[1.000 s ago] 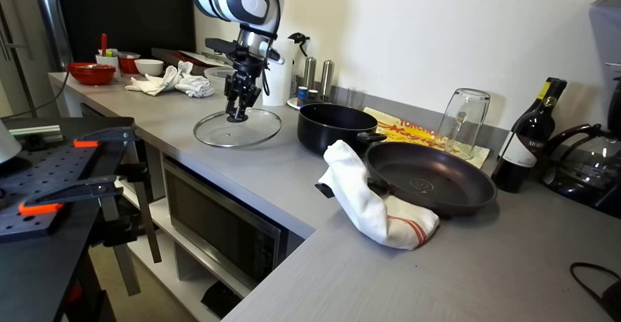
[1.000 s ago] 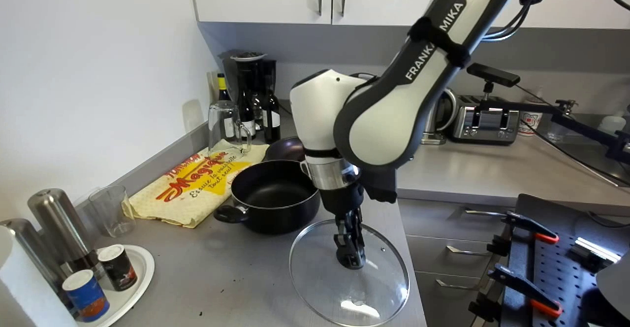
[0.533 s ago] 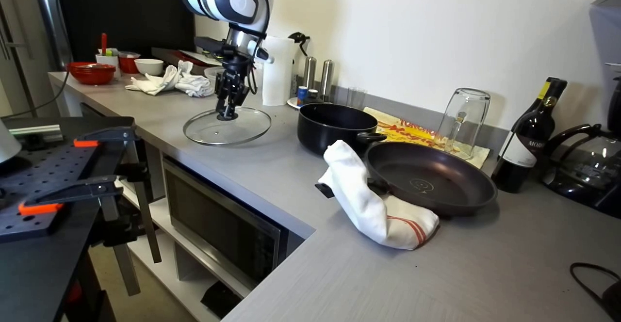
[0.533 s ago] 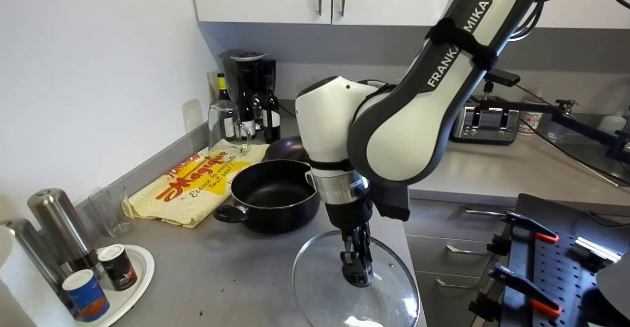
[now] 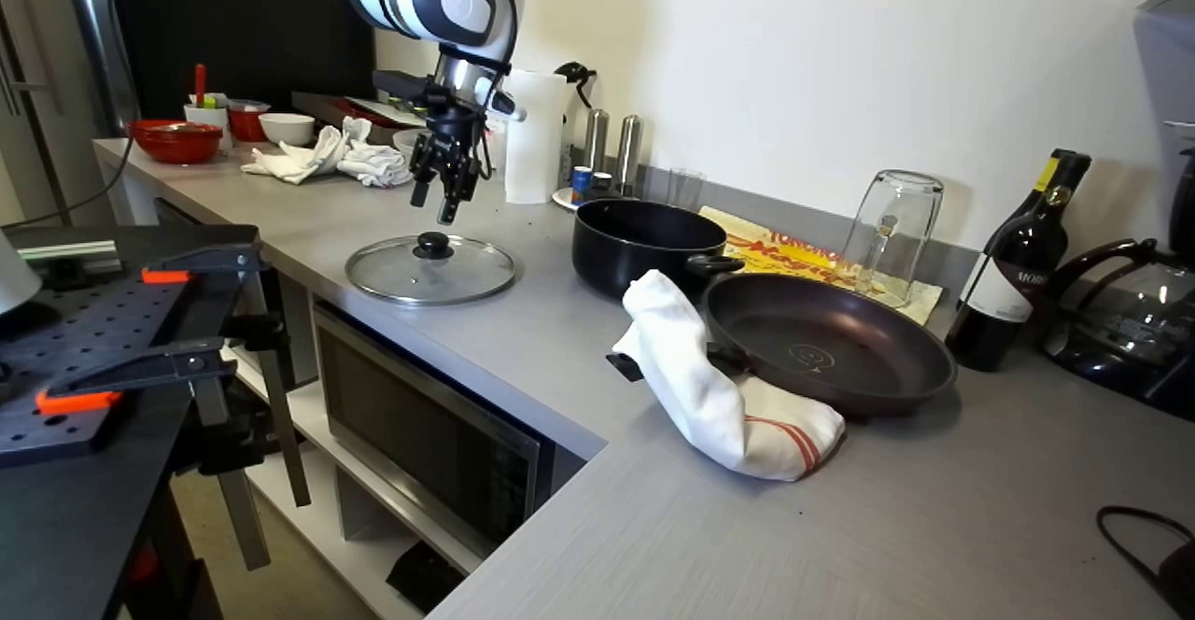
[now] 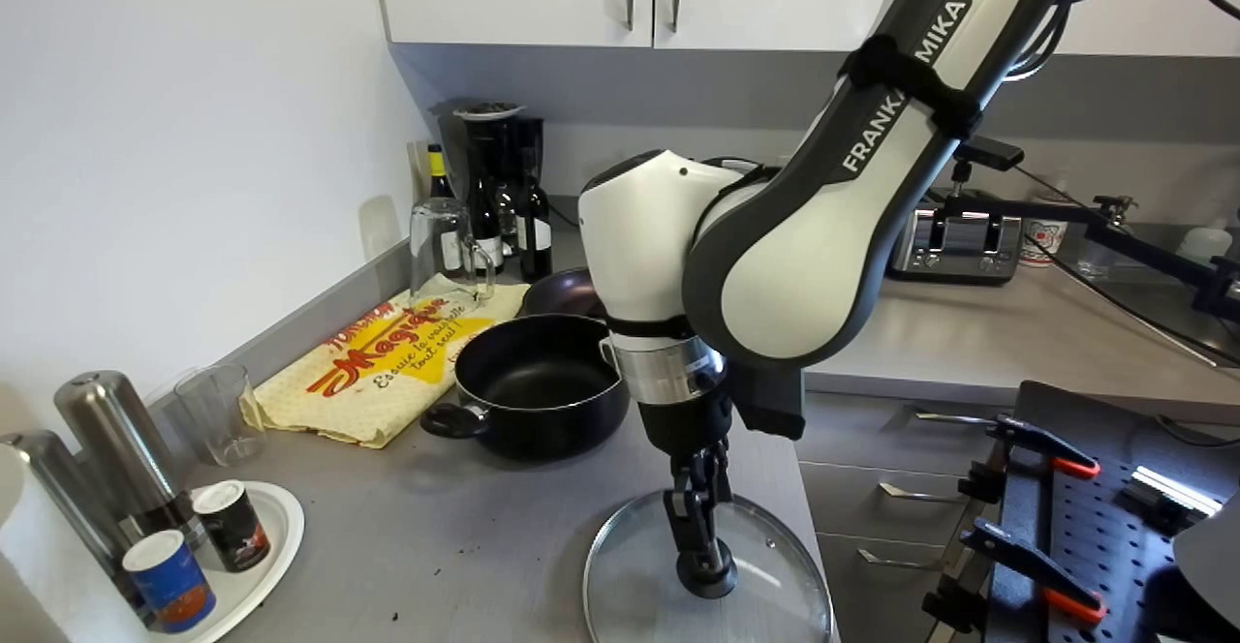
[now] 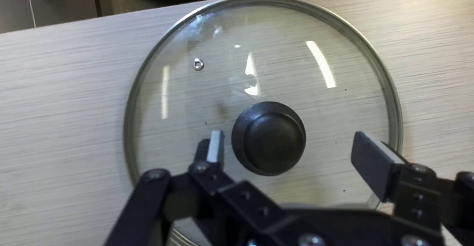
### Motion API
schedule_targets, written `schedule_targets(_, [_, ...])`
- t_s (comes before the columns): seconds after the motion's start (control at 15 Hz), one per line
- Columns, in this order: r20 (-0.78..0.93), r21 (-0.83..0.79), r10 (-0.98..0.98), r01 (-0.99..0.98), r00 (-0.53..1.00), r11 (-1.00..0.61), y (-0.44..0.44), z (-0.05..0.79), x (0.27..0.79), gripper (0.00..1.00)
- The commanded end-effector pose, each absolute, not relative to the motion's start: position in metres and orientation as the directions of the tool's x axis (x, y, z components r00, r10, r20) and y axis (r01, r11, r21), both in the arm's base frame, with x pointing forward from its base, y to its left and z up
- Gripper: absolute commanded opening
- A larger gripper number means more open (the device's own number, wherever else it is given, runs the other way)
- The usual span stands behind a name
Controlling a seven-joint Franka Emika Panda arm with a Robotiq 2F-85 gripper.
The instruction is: Remove the lid from the pot
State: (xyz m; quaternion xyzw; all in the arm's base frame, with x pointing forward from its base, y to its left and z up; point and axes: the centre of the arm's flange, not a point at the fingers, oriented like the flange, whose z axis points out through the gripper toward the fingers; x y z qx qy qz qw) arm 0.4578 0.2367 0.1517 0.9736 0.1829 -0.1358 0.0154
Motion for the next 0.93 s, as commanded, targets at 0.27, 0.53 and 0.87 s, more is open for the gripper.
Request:
schedule_targets(0.27, [-0.272,-0.007,0.326,0.337,0.906,-0.942,0.2404,0.1602,0.4531,1.00])
schedule_targets(0.53, [-0.270,-0.014,0.337,0.346,0.902,-0.938,0.2380,0.1530,0.4572,1.00])
schedule_targets(0.87, [-0.269,-0.013,0.335,0.345,0.903,-0.939,0.2380,0.1537,0.4574,1.00])
